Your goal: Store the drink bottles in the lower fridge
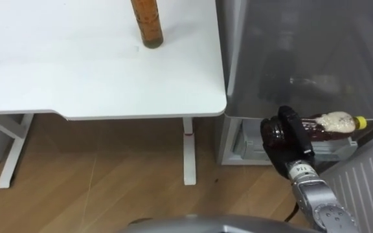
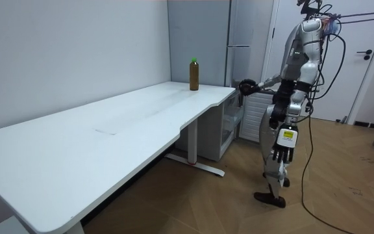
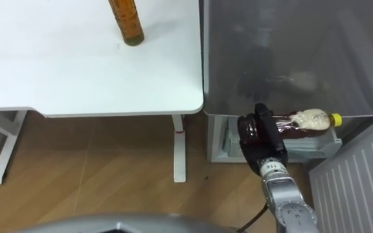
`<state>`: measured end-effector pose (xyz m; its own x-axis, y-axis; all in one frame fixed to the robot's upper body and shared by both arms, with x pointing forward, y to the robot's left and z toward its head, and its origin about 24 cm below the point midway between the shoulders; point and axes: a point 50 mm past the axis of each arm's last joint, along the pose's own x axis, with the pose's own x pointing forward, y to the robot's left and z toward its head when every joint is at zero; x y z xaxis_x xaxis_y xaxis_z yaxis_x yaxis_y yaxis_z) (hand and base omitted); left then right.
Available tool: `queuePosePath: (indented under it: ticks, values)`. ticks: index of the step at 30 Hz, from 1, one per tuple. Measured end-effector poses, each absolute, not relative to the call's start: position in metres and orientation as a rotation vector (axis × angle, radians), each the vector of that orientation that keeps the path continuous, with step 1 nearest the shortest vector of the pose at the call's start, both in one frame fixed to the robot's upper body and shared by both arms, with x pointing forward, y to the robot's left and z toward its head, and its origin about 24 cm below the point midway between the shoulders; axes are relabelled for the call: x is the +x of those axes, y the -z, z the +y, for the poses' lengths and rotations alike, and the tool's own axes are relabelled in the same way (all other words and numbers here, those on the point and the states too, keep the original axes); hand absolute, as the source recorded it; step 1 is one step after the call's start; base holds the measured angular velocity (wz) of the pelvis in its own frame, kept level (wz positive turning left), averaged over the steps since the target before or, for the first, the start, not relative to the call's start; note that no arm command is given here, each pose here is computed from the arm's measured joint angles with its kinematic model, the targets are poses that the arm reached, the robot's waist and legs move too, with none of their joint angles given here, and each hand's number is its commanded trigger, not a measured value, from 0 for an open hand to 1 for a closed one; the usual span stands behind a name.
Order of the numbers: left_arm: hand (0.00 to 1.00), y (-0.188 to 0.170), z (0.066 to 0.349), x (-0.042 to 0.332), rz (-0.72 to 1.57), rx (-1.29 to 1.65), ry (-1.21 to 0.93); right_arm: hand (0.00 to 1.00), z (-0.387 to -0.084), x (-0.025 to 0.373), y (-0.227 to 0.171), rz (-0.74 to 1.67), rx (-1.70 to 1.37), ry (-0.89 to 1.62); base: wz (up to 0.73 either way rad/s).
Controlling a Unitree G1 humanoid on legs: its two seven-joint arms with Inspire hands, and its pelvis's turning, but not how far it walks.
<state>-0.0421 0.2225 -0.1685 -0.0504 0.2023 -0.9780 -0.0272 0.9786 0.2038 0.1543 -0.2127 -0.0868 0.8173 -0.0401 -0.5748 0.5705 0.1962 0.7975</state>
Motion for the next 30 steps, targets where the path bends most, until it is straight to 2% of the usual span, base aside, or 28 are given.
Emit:
queuePosePath:
  ticks: [6, 11, 20, 30]
  values:
    - [0.0, 0.168, 0.223, -0.039, 1.601, 0.138, -0.187, 1.0, -0.214, 0.158, 0.087, 0.493, 1.318, 0.469, 0.16]
    - [0.0, 0.169, 0.224, -0.026, 1.569, 0.143, -0.179, 1.0, -0.218, 0.176, 0.089, 0.484, 1.33, 0.482, 0.11]
    - [0.0, 0.167, 0.233, 0.032, 1.418, 0.19, -0.166, 1.0, -0.236, 0.231, 0.085, 0.433, 1.357, 0.562, 0.13]
    - [0.0, 0.163, 0.24, 0.061, 1.345, 0.233, -0.156, 1.0, -0.264, 0.263, 0.068, 0.352, 1.408, 0.67, -0.01]
